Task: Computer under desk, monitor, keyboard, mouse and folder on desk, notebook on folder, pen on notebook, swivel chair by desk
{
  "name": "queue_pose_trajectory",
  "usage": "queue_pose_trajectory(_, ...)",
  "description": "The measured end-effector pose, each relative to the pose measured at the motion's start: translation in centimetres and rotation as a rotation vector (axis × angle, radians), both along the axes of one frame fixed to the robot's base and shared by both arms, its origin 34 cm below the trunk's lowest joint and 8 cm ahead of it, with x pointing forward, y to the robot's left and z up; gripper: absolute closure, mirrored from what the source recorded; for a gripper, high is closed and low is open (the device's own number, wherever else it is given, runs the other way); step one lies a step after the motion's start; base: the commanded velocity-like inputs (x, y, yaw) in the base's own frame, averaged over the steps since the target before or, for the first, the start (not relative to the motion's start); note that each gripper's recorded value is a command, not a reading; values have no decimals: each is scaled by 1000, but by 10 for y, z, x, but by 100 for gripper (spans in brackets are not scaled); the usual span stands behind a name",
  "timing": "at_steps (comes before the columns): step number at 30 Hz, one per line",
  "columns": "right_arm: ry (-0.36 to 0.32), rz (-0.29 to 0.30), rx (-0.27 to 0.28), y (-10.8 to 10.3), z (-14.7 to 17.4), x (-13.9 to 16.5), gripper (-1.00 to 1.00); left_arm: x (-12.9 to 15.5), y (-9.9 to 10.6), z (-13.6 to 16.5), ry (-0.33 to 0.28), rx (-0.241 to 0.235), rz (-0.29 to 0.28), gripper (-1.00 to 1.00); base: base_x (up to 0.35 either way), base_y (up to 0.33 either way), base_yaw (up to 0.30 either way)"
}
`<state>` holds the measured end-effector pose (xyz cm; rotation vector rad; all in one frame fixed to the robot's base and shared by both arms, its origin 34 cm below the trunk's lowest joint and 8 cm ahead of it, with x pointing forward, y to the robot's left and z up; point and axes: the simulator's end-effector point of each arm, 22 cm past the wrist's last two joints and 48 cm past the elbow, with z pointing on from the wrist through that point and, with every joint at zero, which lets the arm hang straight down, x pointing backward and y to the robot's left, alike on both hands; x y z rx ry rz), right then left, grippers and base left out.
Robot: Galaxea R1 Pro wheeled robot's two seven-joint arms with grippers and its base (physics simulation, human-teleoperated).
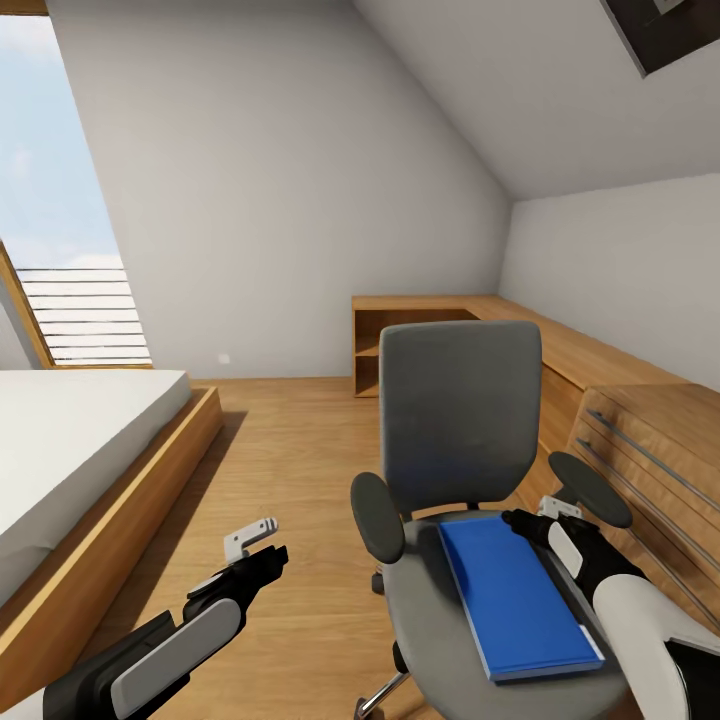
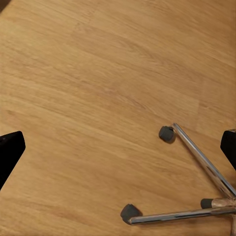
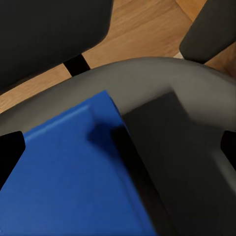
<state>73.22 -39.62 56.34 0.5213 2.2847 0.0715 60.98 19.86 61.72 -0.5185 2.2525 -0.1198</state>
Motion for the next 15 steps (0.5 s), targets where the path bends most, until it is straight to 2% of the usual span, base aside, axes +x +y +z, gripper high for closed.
queue_pose_trajectory(5, 2, 1, 1, 1, 0, 0, -100, 0, 0, 0, 0, 0, 0, -100, 0, 0, 0)
queue_pose_trajectory(15, 3, 3, 0, 1, -20, -4, -100, -4, 0, -19, 0, 0, 0, -100, 0, 0, 0)
